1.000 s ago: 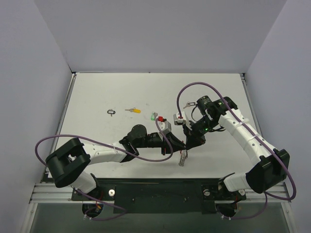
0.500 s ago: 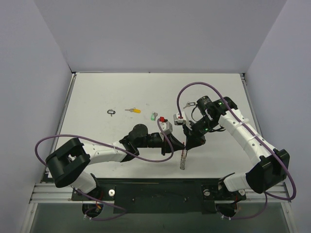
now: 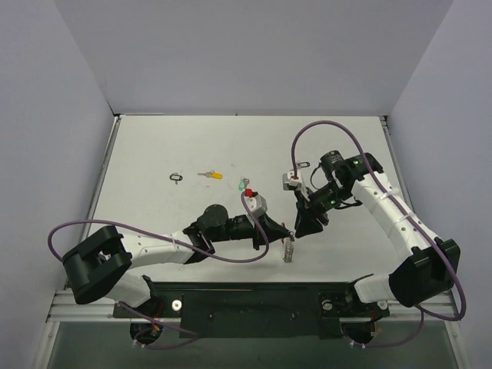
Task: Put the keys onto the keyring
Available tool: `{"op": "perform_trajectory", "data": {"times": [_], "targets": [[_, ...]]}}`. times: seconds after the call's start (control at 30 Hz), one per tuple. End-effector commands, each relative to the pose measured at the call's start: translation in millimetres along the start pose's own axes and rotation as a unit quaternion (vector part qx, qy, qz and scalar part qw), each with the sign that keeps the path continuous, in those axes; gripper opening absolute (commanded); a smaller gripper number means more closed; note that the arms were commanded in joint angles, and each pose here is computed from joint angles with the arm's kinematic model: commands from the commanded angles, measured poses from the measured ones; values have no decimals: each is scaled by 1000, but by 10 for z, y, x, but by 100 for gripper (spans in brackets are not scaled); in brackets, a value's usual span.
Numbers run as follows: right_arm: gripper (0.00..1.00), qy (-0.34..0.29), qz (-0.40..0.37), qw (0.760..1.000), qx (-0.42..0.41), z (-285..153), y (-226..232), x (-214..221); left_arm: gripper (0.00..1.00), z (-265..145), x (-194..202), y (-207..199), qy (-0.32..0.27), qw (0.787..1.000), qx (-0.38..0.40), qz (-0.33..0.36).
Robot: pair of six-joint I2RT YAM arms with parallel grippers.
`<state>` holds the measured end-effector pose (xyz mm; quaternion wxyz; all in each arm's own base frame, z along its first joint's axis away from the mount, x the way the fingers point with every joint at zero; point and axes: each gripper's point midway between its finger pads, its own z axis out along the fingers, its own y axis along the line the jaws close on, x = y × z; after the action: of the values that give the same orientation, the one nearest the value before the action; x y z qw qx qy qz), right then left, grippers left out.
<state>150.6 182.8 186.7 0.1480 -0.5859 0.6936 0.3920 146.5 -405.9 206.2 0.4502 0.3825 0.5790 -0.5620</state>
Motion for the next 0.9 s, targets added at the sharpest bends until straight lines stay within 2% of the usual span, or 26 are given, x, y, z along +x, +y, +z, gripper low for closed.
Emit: {"op": "perform_trajectory", "data": {"times": [0.0,0.17,0.37,0.6,0.87], "targets": [[30,-72,28,997,-15,-119,189,-109,0,-34,-458,-177,-98,995,-18,28],[41,-143,14,990,-16,-173,205,-161,0,-87,-573,-248,-154,987,-34,20],[50,-174,-31,983,-40,-69,313,-100,0,-159,-646,-235,-207,977,-55,5],[51,-192,-107,974,-55,-16,422,-55,0,-113,-639,-287,-223,974,-45,0],[50,-199,-113,972,-55,-50,473,-57,0,-91,-634,-319,-218,975,-38,0]]}}
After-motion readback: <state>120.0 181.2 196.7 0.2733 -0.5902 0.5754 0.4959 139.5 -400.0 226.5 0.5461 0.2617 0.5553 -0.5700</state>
